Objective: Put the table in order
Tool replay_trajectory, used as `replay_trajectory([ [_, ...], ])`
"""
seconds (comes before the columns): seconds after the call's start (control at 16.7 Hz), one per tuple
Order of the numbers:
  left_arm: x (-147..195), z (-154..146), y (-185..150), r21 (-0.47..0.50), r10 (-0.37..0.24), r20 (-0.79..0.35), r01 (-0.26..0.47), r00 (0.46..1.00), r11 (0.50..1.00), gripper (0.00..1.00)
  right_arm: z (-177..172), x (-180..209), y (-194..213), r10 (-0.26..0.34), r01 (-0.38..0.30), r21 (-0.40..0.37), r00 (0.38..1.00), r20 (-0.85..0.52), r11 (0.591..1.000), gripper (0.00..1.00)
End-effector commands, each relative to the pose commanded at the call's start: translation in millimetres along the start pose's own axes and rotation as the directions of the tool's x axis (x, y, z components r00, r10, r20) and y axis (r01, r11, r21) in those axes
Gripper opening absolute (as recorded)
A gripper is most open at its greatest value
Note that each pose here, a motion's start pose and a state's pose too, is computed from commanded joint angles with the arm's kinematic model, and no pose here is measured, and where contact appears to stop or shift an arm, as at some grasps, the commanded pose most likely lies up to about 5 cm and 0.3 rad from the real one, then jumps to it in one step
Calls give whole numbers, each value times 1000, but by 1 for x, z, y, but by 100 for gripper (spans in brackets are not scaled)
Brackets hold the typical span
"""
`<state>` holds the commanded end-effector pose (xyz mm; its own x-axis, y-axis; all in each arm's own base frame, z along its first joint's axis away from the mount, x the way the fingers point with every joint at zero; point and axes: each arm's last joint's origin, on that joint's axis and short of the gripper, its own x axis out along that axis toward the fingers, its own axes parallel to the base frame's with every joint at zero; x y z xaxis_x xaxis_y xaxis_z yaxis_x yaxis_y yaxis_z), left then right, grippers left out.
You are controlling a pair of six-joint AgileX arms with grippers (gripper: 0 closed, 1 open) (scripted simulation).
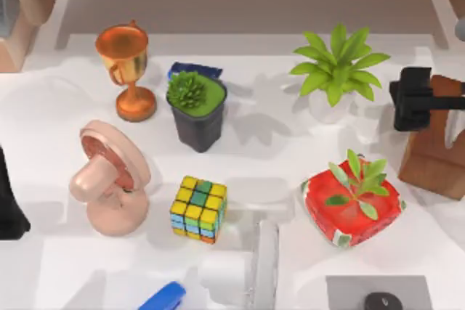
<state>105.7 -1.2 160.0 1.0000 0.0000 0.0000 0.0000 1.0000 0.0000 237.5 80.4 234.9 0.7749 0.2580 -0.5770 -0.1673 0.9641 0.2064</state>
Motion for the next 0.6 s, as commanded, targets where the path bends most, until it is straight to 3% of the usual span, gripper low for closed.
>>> replay_trajectory([
  [0.18,0,0,0,0,0,0,0,1000,1000,100,26,3,-59,-124,178,-171,951,284,969,100],
  [0.3,0,0,0,0,0,0,0,1000,1000,100,31,1,-103,-231,372,-280,873,430,885,100],
  [0.42,0,0,0,0,0,0,0,1000,1000,100,25,-4,-146,-333,570,-370,776,536,734,100],
  [0.6,0,0,0,0,0,0,0,1000,1000,100,0,-14,-197,-446,767,-480,639,626,426,100],
])
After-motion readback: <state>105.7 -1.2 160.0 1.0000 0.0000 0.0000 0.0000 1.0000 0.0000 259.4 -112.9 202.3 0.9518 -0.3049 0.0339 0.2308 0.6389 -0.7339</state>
